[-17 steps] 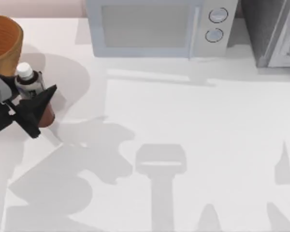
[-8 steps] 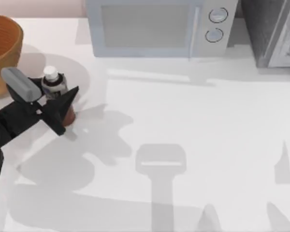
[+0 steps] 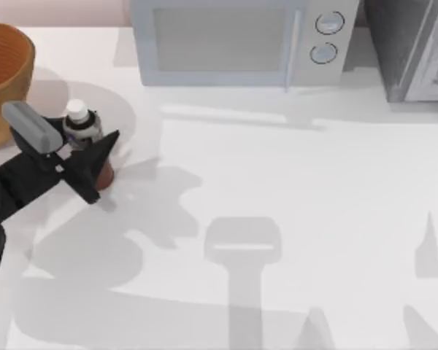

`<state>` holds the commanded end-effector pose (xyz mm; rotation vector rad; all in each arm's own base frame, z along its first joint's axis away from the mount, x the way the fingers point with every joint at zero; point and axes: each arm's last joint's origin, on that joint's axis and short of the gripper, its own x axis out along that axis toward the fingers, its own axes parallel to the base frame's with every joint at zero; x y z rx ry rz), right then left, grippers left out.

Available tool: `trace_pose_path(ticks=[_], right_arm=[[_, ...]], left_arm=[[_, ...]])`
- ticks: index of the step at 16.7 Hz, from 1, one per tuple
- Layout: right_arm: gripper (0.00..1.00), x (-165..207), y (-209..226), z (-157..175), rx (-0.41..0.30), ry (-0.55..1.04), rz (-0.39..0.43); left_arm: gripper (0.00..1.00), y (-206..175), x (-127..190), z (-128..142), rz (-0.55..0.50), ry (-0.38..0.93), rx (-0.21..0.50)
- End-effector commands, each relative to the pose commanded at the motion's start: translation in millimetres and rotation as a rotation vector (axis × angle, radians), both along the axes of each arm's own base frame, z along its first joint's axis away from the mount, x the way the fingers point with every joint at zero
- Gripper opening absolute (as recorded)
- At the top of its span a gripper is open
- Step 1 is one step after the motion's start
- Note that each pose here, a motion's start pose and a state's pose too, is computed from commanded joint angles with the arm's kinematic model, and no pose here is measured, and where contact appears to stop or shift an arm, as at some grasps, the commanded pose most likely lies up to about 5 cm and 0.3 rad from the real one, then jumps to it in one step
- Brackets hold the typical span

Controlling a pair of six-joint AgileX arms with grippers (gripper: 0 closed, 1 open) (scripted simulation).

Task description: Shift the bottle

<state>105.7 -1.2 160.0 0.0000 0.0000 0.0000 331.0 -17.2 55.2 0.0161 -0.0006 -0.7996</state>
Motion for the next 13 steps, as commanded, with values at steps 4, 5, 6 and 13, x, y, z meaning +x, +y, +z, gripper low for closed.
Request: trace_pose_path(ticks=[4, 5, 6, 13], right_arm=[[1.0, 0.0, 0.0, 0.0, 0.0, 0.0, 0.0], [1.0, 0.0, 0.0, 0.0, 0.0, 0.0, 0.0], [1.0, 0.0, 0.0, 0.0, 0.0, 0.0, 0.0], [1.0, 0.0, 0.0, 0.0, 0.0, 0.0, 0.0]], left_arm=[[0.75, 0.0, 0.0, 0.0, 0.0, 0.0, 0.0], [0.83, 0.0, 0.0, 0.0, 0.0, 0.0, 0.0], [0.9, 0.0, 0.0, 0.0, 0.0, 0.0, 0.0], [1.0, 0.0, 0.0, 0.0, 0.0, 0.0, 0.0]])
